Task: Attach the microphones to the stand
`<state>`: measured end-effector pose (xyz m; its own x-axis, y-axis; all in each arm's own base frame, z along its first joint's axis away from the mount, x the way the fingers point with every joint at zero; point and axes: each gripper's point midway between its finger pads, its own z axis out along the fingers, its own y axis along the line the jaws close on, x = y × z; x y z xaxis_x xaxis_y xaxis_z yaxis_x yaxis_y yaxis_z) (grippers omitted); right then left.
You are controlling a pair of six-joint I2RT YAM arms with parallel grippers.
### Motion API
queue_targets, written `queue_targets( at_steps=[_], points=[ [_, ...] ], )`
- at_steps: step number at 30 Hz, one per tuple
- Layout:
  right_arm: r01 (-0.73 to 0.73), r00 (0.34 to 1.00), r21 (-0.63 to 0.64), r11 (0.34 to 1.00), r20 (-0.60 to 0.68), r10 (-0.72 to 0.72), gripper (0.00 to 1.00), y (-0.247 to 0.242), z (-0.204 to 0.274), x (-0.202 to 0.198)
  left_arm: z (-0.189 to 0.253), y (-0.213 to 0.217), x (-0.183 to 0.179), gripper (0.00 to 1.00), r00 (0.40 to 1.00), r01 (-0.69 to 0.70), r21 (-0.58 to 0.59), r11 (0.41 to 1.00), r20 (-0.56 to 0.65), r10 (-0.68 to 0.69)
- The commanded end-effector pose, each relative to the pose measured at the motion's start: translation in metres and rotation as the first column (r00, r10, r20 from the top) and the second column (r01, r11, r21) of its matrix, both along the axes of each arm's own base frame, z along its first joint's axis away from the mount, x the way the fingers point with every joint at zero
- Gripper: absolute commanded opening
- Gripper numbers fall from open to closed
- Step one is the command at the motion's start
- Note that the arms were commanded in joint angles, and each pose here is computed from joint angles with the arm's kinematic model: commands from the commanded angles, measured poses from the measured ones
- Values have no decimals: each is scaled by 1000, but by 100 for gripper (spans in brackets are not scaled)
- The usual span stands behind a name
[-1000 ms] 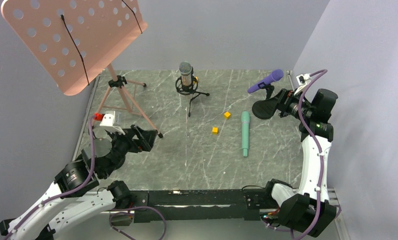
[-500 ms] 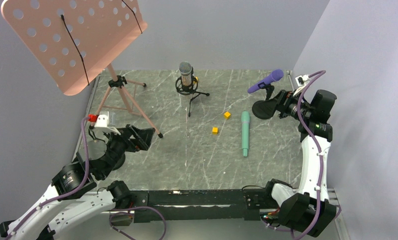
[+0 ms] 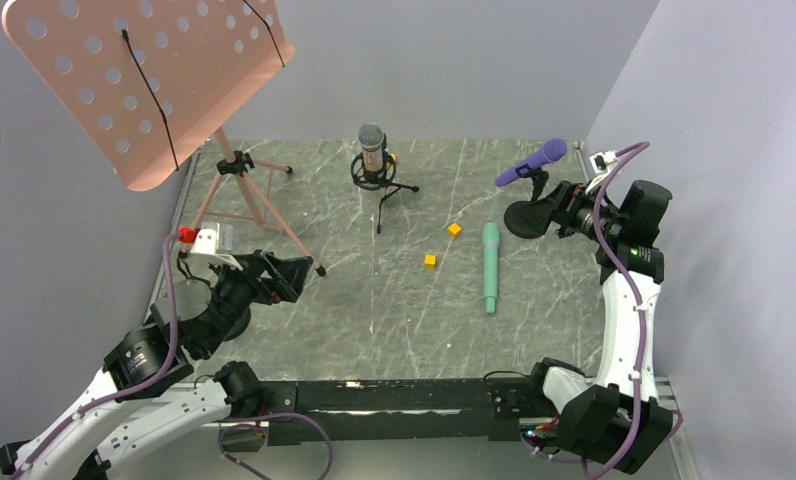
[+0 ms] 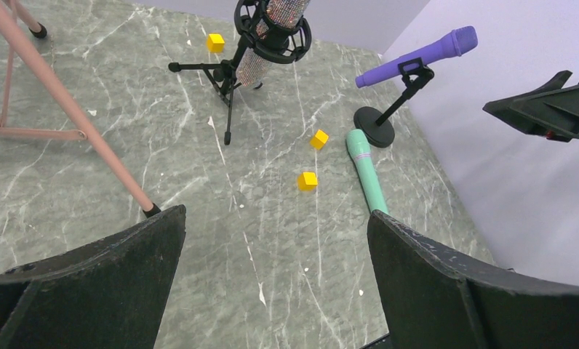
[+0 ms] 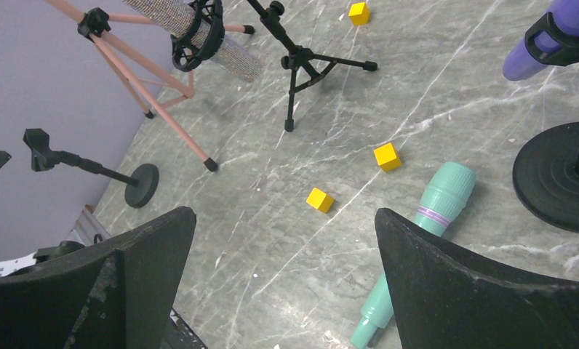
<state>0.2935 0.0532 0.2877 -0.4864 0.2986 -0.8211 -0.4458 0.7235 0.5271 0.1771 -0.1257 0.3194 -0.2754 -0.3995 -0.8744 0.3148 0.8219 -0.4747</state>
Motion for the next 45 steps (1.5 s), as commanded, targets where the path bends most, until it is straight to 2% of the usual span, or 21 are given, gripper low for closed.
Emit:
queue_targets(
  at_steps=[1, 7, 13, 19, 27, 30, 33, 45],
  points=[
    [6, 1000, -17, 1000, 19, -6, 100, -1, 0, 2, 11, -5, 0, 99, 999, 30, 8, 1000, 44, -30],
    [4, 1000, -30, 1000, 29, -3, 100, -2, -3, 1, 12, -12, 1, 99, 995, 73, 83, 994, 68, -79],
    [-5, 999, -53, 999, 52, 7, 100, -1, -4, 0, 13, -4, 4, 99, 993, 37, 126, 991, 105, -50],
    [-104, 980, -144, 984, 155, 126, 100, 7, -11, -10, -1, 26, 8, 99, 993, -66, 270, 960, 108, 38],
    [-130, 978, -156, 979, 142, 152, 100, 6, -31, -9, -21, 65, 12, 99, 973, -228, 354, 907, 104, 204],
    [-120, 978, -168, 979, 148, 145, 100, 5, -34, -8, -30, 90, 12, 99, 941, -333, 404, 852, 89, 325],
    [-121, 979, -167, 979, 144, 145, 100, 5, -36, -7, -41, 118, 8, 99, 880, -443, 451, 775, 56, 471],
    [-130, 980, -168, 977, 127, 153, 100, 5, -44, -9, -47, 156, -5, 92, 728, -583, 549, 599, 26, 685]
  ],
)
